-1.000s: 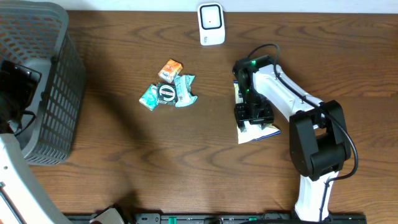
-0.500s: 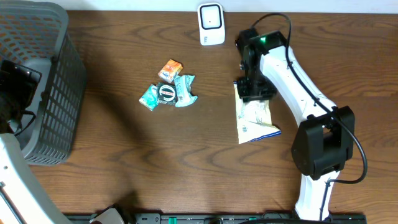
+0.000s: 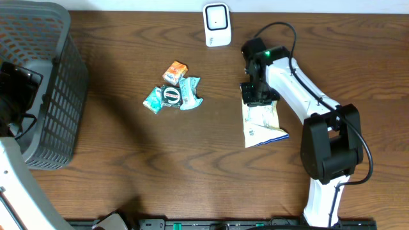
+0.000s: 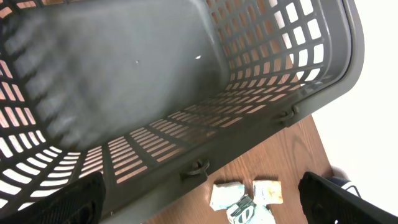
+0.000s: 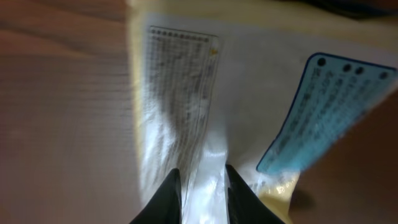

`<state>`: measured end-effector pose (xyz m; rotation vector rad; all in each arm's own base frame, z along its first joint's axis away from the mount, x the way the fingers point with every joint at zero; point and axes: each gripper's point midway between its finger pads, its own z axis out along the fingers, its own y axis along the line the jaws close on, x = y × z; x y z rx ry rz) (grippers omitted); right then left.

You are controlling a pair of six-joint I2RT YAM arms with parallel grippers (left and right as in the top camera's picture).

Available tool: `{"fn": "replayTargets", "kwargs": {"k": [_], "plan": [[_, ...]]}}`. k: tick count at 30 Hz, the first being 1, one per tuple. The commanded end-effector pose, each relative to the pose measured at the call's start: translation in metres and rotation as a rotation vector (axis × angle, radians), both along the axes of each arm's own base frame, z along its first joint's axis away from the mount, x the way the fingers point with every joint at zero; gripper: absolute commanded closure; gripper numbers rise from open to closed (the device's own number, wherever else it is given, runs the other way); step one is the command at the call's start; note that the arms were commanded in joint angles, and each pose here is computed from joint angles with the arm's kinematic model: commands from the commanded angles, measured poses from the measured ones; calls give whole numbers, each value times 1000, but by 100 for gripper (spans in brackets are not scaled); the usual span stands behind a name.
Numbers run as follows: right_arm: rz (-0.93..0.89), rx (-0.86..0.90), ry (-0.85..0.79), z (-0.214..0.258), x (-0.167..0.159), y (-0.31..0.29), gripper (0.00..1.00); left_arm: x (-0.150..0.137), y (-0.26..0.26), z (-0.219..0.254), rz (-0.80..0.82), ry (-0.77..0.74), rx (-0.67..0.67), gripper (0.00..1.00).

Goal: Scan the item barcode

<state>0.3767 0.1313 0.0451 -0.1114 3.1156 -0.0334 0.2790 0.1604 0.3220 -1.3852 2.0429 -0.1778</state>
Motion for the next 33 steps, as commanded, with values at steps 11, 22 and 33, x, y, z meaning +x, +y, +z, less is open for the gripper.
{"fn": "replayTargets", "kwargs": {"k": [11,22,33], "plan": [[-89,14,-129,-16,38,-30,24,-2,1,7,13,-17,10,2],[-60,17,-76,84,36,-40,11,-2,1,7,13,-17,10,2],[0,1,200,29,-36,-21,20,-2,1,7,13,-17,10,2]]}}
